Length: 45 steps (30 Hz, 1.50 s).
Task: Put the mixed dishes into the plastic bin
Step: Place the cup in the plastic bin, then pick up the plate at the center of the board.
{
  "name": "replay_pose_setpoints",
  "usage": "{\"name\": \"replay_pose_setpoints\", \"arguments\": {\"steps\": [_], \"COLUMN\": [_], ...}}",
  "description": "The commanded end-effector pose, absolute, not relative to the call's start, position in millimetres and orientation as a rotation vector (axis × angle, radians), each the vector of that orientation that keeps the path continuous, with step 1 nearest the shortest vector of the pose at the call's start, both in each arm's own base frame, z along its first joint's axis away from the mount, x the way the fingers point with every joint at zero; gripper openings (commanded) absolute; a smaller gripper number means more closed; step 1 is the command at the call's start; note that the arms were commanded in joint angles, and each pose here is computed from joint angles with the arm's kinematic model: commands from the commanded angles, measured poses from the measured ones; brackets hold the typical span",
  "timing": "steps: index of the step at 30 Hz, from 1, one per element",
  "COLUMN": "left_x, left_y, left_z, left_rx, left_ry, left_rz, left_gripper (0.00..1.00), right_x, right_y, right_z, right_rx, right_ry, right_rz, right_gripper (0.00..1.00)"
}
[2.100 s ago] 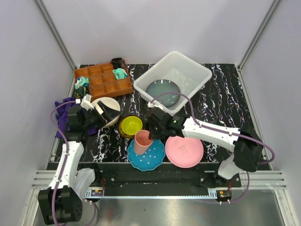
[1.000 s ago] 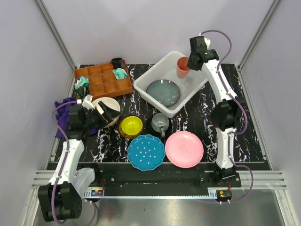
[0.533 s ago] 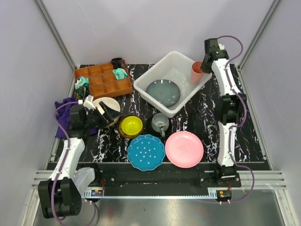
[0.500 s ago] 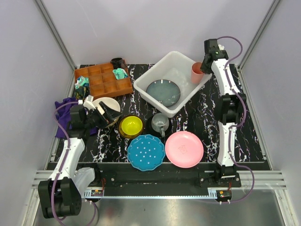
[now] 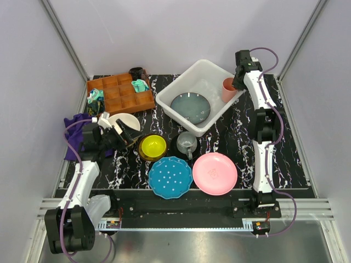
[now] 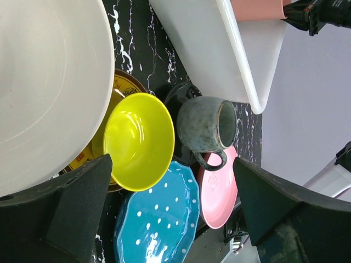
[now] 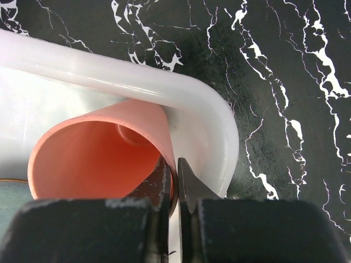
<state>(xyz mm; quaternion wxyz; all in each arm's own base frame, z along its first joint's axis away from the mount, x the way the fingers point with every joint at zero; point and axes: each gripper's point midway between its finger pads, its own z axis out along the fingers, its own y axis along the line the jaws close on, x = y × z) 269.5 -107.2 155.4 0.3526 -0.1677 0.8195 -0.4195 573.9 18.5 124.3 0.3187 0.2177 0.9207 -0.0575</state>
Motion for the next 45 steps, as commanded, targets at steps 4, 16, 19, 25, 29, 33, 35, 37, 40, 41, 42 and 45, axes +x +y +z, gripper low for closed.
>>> {"name": "replay_pose_setpoints", "arguments": {"steps": [4,16,19,25,29,33,35,37,40,41,42,45], "left_x": [272,271,270,270,268,258,252,241,228,227,220,207], "left_y": [-110,-111,-111,-111,-107,-106,-105,-109,-113,-111,-118,-121], "left_z": [163,160,159,161,158,162,160,160,160,157,156,148], "left_rx": [-0.385,-0.385,-0.386,-0.375,-0.390,-0.376,-0.385,-0.375,-0.376,-0.393,-0.371,-0.393], "left_ry": [2.082,2.087,2.089,2.085,2.096,2.084,2.082,2.077,2.078,2.077,2.086,2.109], "left_rz": [-1.106,-1.114,-1.116,-1.111,-1.068,-1.027,-1.007,-0.996,-0.959,-0.928,-0.934,-0.896], "left_gripper": [0.95,0.95,0.95,0.95,0.95,0.95,0.95,0.95,0.95,0.94,0.94,0.91], "right_x": [577,580,578,554,515,466,436,410,374,362,354,325], "right_y": [1,3,4,15,40,75,94,105,128,138,145,167], "right_z": [138,213,243,297,339,331,346,341,331,316,313,296], "right_rx": [0.601,0.617,0.616,0.601,0.611,0.542,0.485,0.451,0.404,0.384,0.369,0.314], "right_ry": [2.368,2.200,2.137,2.071,2.023,2.015,1.998,2.018,2.050,2.092,2.103,2.160], "right_rz": [-0.211,-0.118,-0.079,0.038,0.259,0.448,0.494,0.514,0.568,0.579,0.595,0.662], "right_gripper": [0.18,0.62,0.63,0.64,0.65,0.64,0.64,0.64,0.64,0.64,0.64,0.64]}}
